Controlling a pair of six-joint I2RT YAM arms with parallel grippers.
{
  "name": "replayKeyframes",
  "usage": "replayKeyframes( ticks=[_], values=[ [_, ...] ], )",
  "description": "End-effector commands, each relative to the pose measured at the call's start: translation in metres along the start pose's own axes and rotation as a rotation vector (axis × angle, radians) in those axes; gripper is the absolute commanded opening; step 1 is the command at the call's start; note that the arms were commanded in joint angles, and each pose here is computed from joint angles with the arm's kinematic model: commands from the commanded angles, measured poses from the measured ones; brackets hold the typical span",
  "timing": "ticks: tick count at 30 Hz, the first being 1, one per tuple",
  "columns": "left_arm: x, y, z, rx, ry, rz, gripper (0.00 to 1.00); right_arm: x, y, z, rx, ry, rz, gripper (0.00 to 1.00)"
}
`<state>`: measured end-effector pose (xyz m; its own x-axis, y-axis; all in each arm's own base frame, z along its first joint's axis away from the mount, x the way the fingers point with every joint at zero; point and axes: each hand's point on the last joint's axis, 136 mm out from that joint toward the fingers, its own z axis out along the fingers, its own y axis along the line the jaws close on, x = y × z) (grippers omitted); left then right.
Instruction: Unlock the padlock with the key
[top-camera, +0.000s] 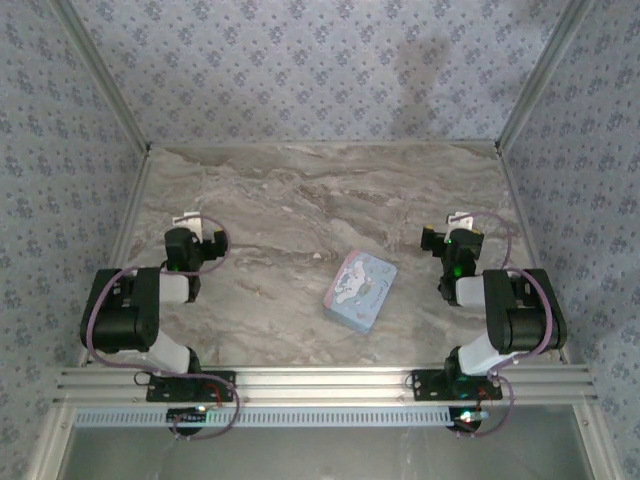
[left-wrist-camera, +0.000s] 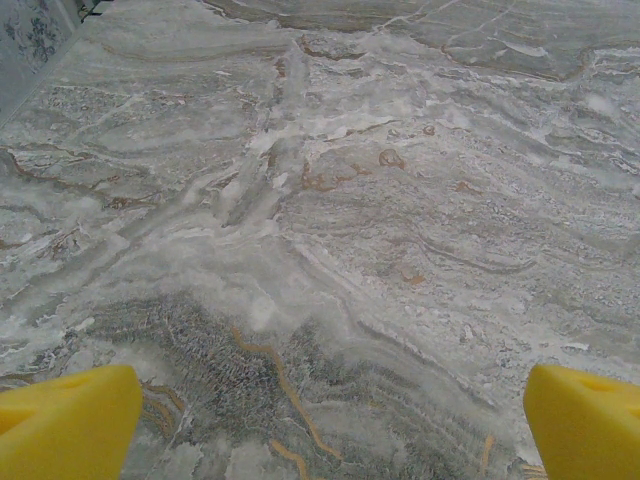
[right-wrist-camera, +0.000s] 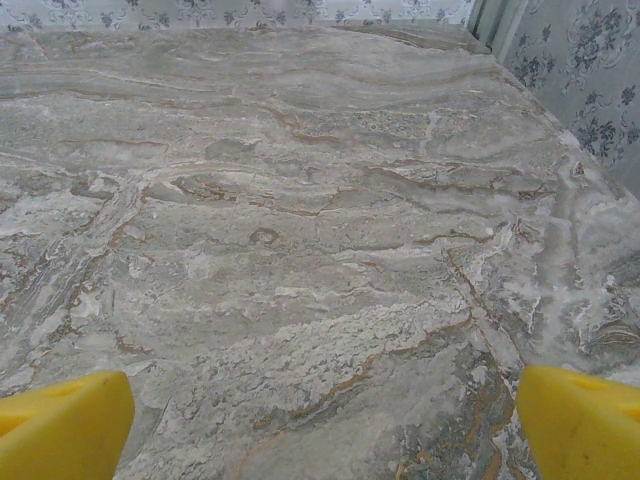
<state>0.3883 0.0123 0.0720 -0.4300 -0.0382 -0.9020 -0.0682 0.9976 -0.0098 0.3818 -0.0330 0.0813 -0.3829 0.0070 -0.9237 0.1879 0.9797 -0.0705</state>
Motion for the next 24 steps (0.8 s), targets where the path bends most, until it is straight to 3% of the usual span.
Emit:
replayKeyframes(
  ticks=[1,11,17,21,24],
  values=[
    [-0.019,0.0,0.002,0.015,-0.052,0.005,0.98,-0.008,-0.001,0.003,-0.003,-0.015,0.0,1.0],
    [-0.021,0.001,0.002,0.008,-0.056,0.002,0.98,-0.008,-0.001,0.002,-0.004,-0.018,0.001,1.0],
    [-0.06,0.005,-0.01,-0.026,0.015,-0.02,0.98,-0.045,-0.004,-0.016,0.008,0.035,0.014,1.0],
    [-0.093,0.004,-0.033,-0.008,-0.043,-0.142,0.98,-0.07,-0.007,-0.045,-0.012,-0.003,0.143,1.0],
    [-0.104,0.001,-0.047,0.032,-0.003,-0.371,0.98,-0.077,-0.013,-0.065,-0.005,0.06,0.342,1.0]
  ],
)
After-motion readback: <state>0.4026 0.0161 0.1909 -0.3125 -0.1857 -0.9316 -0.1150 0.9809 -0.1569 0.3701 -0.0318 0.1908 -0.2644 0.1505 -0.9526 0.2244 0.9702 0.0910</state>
